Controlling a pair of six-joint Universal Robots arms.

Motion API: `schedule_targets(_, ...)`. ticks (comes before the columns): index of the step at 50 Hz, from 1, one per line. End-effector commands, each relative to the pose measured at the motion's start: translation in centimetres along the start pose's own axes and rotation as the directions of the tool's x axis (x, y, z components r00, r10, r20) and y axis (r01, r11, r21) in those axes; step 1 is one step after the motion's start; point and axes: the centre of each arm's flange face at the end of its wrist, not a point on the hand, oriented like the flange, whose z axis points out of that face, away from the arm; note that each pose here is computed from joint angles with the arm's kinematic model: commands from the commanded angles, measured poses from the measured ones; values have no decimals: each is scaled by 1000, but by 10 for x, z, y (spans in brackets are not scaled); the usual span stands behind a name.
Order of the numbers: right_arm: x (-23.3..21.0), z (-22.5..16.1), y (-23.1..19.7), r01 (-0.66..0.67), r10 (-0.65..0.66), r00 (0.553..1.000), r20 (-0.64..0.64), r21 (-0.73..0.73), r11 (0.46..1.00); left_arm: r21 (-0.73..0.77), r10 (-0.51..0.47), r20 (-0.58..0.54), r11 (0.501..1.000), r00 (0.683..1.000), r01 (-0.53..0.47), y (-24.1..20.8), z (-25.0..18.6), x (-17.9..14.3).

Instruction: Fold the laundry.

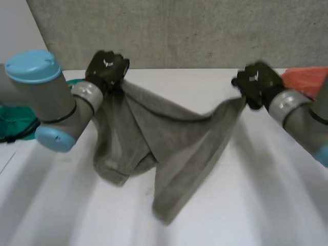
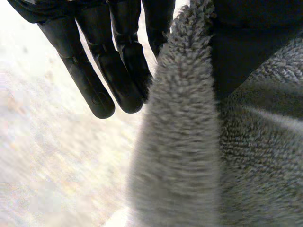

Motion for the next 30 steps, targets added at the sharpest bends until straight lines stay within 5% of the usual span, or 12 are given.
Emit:
schedule_targets(1, 70, 31, -95, 179, 40, 871, -490, 392, 902, 395, 103, 256, 896, 961, -201, -87, 42, -43)
schedule_targets(5, 102, 17, -133, 319, 144, 754, -641, 549, 773, 574, 7, 384, 782, 923, -244, -138, 35, -65)
schedule_targets(6, 103, 15, -137, 335, 153, 744, -651, 561, 757, 621, -30, 418, 739, 908, -261, -159, 26, -74)
schedule_targets(8, 105, 13, -139, 341, 160, 740, -653, 570, 748, 628, -39, 427, 732, 903, -265, -167, 19, -77)
schedule_targets(21, 30, 19, -56, 142, 57, 900, -432, 414, 899, 200, 62, 179, 975, 982, -98, -32, -16, -7)
schedule_targets(30, -58, -2, 24, 27, 8, 987, -159, 214, 976, -108, 45, -7, 993, 999, -46, 63, -61, 51)
